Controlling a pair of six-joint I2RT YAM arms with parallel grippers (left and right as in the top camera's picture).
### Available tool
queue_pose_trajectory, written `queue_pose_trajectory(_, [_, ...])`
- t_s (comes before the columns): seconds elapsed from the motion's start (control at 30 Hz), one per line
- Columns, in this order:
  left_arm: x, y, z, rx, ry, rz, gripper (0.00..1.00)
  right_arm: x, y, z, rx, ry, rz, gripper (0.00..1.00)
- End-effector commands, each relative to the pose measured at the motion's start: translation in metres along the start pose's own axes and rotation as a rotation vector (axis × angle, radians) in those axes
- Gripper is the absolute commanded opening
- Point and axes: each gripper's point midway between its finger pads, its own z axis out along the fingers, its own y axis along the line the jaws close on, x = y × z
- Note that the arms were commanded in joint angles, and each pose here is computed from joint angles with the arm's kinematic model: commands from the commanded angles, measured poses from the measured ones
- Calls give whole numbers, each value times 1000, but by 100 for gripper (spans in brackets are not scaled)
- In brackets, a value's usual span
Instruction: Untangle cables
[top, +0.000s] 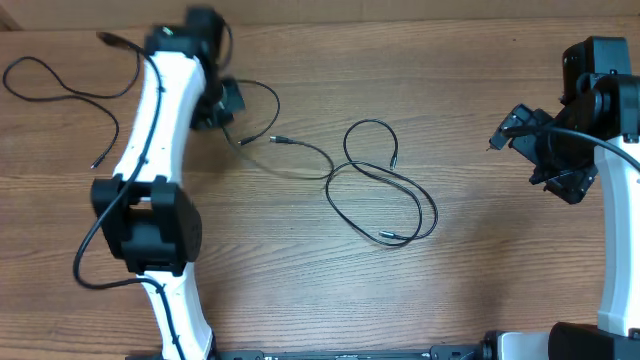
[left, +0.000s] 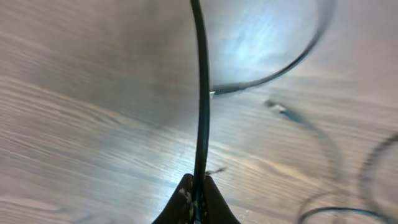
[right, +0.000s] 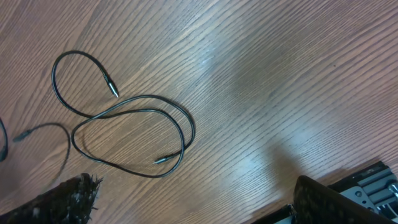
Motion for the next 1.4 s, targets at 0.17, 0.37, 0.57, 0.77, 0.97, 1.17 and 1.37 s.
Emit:
queue_pose_trajectory(0.17, [-41, -6, -124, 126, -298, 61, 4, -3, -1, -1, 8, -13, 6, 100])
queue_pose_trajectory(0.37, [-35, -47, -206, 404, -469, 270, 4, -3, -1, -1, 8, -13, 6, 100])
queue_pose_trajectory(0.57, [-19, -54, -275, 536, -626, 332, 4, -3, -1, -1, 8, -13, 6, 100])
queue_pose_trajectory(0.77, [4, -48, -284, 555, -589, 339, 4, -3, -1, -1, 8, -13, 6, 100])
queue_pose_trajectory(0.97, [20, -50, -276, 585, -509, 350, 4, -3, -1, -1, 8, -13, 6, 100])
queue_pose_trajectory(1.17, [20, -50, -276, 577, -518, 376, 4, -3, -1, -1, 8, -13, 6, 100])
queue_pose_trajectory(1.37, [17, -47, -275, 568, -511, 327, 4, -3, -1, -1, 8, -13, 6, 100])
